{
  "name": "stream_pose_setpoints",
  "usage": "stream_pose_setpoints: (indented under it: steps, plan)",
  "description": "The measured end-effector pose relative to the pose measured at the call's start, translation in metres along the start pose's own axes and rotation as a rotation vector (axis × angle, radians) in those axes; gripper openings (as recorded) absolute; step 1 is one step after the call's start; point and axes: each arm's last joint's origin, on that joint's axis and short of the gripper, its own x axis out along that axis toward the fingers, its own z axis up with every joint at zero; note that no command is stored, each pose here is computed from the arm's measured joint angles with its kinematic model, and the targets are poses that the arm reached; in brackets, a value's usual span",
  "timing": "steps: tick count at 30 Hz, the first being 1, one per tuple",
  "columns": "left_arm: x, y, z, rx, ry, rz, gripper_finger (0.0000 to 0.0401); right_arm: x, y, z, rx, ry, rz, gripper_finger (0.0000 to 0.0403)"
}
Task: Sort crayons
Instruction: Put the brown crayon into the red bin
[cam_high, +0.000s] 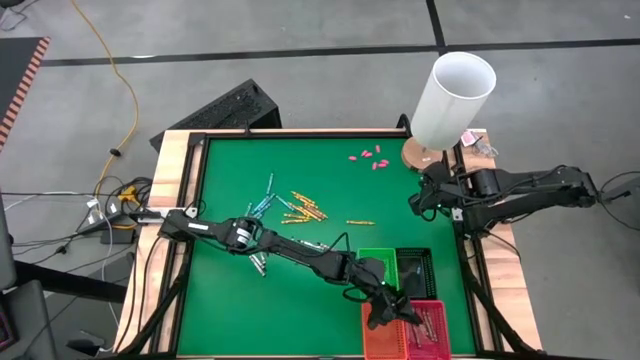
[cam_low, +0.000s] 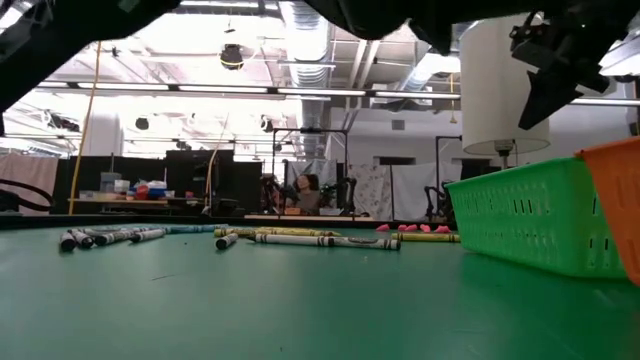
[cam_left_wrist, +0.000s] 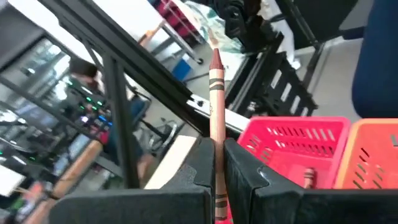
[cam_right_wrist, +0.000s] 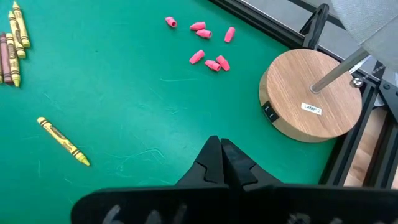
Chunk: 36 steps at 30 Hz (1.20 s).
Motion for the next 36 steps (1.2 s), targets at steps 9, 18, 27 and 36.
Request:
stream_pose_setpoints:
  steps: [9, 18, 27, 36]
  plan:
    - [0.006, -0.003, -0.018, -0.112, -0.041, 0.003, 0.0002, 0.000, 0.000, 0.000, -0.002, 0.003, -0.003, 0.0000]
    - [0.006, -0.003, -0.019, -0.127, -0.029, 0.003, 0.0008, 0.000, 0.000, 0.000, -0.018, 0.002, -0.003, 0.0000]
    - [0.005, -0.003, -0.021, -0.171, -0.017, -0.008, 0.0044, 0.000, 0.000, 0.000, -0.025, 0.002, -0.003, 0.0000]
    - [0.006, -0.003, -0.021, -0.158, -0.010, 0.000, 0.0087, 0.000, 0.000, 0.000, -0.026, 0.003, -0.003, 0.0000]
